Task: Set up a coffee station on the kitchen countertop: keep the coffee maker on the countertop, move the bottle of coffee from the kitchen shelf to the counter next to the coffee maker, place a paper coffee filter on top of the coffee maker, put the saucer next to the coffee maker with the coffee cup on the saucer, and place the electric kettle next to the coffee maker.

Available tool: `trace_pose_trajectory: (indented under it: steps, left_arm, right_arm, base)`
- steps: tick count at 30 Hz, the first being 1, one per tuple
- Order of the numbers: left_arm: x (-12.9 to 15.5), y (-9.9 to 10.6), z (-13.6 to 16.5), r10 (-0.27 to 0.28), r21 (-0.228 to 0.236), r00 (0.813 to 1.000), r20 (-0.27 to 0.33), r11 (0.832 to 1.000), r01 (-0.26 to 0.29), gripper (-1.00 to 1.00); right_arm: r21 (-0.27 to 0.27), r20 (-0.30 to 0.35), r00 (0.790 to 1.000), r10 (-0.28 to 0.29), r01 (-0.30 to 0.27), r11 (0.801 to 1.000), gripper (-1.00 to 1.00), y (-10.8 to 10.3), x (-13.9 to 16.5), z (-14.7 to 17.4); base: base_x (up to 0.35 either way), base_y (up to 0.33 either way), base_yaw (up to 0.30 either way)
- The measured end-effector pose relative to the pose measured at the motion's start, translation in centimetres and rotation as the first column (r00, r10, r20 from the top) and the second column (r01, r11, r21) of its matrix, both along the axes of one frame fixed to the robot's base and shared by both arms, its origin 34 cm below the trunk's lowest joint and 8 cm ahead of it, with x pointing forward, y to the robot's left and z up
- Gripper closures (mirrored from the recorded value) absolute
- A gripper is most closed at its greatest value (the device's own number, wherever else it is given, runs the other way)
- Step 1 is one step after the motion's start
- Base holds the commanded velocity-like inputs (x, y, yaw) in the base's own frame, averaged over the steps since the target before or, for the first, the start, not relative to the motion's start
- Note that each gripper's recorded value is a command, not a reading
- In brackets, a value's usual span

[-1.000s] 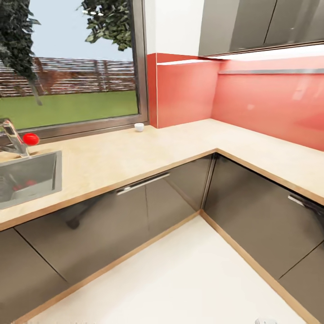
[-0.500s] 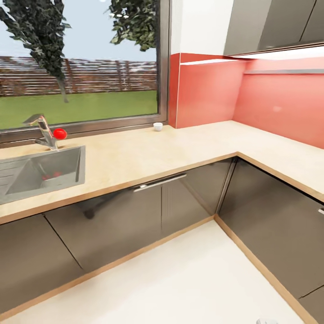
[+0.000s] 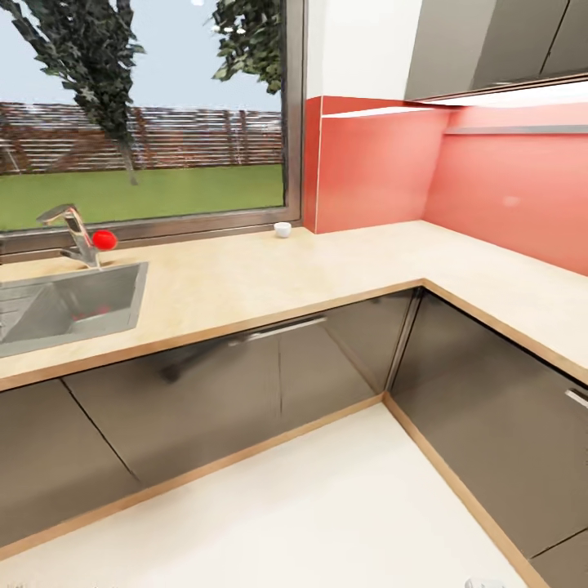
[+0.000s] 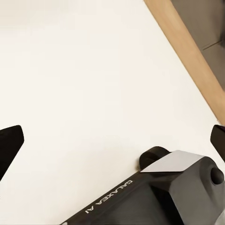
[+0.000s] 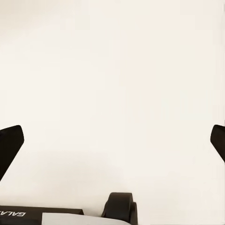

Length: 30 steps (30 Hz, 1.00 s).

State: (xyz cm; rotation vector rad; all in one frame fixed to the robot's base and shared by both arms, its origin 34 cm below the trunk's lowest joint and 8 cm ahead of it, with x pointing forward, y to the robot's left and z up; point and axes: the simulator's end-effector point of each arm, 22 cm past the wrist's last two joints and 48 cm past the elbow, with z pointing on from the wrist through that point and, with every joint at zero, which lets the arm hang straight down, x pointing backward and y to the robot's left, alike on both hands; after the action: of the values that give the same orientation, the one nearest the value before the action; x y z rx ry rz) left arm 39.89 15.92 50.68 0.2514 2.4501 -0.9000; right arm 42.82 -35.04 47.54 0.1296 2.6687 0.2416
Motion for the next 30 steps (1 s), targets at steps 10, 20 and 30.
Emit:
trace_pose_trajectory:
  steps: [10,20,30]
  left_arm:
    - [0.0,0.0,0.0,0.0,0.0,1.0,0.0,1.0,0.0,-1.0]
    - [0.02,0.0,0.01,-0.001,0.0,1.0,0.001,1.0,0.001,-1.0]
    - [0.02,-0.01,0.0,-0.001,0.0,1.0,0.0,1.0,0.001,-1.0]
  right_arm:
    - [-0.001,0.0,1.0,0.001,-0.001,1.0,-1.0,0.0,0.0,-0.01]
    - [-0.003,-0.002,1.0,0.003,-0.003,1.0,-1.0,0.04,-0.09,-0.07]
    - [-0.056,-0.017,1.0,0.013,-0.014,0.998,-1.0,0.15,-0.43,-0.61]
  base:
    - [0.0,-0.306,0.256]
    - [0.0,-0.306,0.273]
    - [0.0,-0.16,0.133]
